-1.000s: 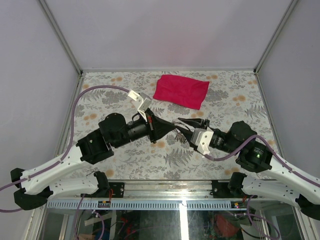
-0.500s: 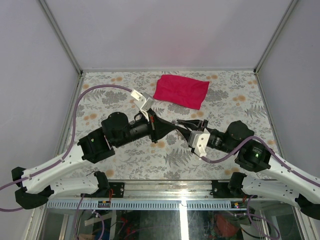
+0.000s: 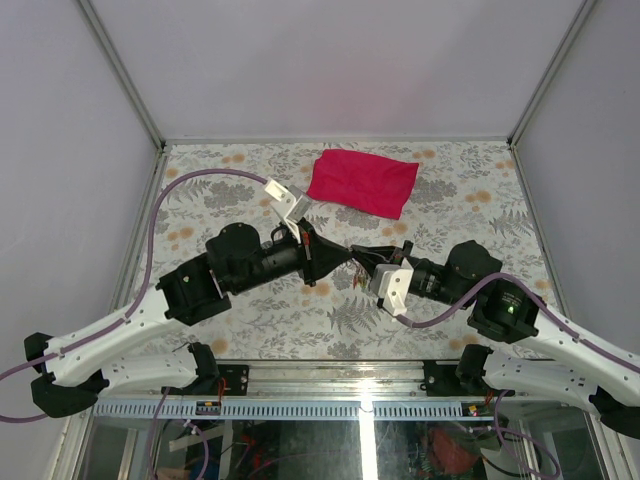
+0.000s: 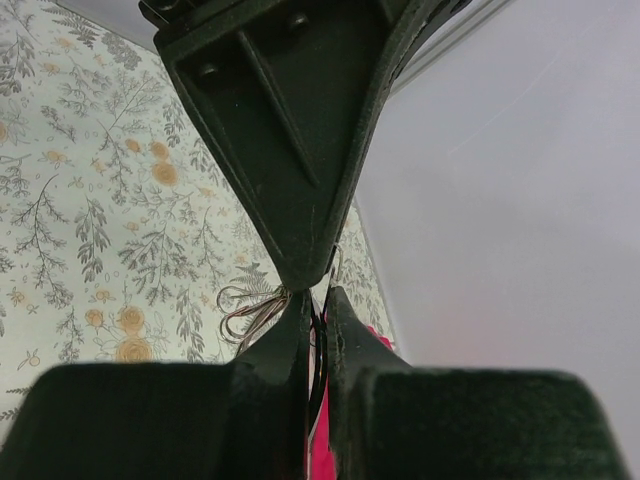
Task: Put the keys on the keyring
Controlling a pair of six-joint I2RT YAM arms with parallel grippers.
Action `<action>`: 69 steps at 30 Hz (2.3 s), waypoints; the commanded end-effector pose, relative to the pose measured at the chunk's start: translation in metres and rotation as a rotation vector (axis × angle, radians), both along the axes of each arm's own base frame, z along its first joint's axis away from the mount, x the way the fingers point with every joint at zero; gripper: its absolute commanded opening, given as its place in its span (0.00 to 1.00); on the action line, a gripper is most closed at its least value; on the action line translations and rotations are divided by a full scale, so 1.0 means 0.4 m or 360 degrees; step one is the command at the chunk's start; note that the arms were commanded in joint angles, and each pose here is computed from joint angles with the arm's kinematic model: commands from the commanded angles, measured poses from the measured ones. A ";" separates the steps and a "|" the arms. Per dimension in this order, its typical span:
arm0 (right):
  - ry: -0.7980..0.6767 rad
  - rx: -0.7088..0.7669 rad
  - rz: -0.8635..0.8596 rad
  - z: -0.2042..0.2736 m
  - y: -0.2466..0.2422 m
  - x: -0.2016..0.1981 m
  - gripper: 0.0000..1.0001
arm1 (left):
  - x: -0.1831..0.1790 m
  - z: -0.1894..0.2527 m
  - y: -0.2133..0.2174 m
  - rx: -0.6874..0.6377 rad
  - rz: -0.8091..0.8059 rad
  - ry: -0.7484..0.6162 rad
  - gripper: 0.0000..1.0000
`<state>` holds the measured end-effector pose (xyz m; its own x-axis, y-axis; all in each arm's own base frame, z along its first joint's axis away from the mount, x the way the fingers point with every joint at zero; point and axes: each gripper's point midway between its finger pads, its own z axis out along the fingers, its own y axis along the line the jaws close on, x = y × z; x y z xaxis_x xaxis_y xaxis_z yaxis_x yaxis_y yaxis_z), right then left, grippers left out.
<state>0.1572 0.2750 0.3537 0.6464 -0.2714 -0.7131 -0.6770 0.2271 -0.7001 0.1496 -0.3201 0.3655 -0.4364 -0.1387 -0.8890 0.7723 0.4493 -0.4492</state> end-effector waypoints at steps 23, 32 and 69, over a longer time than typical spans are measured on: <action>-0.0126 -0.0117 -0.0176 0.024 -0.136 -0.010 0.00 | 0.048 -0.084 0.074 0.0197 0.0274 0.0098 0.38; 0.0213 -0.0083 -0.0453 -0.026 -0.245 -0.010 0.00 | 0.109 -0.340 -0.006 0.0568 0.0355 0.0311 0.47; 0.0444 -0.0113 -0.0397 -0.093 -0.219 -0.034 0.00 | 0.536 -0.775 -0.113 0.1291 -0.0510 0.0227 0.46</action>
<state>0.1433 0.1804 0.2990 0.3222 -0.5062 -0.8000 -0.7771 0.3412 -0.5289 0.3539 -0.3655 0.0536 -0.5266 0.6238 -0.5776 0.8349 0.5076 -0.2129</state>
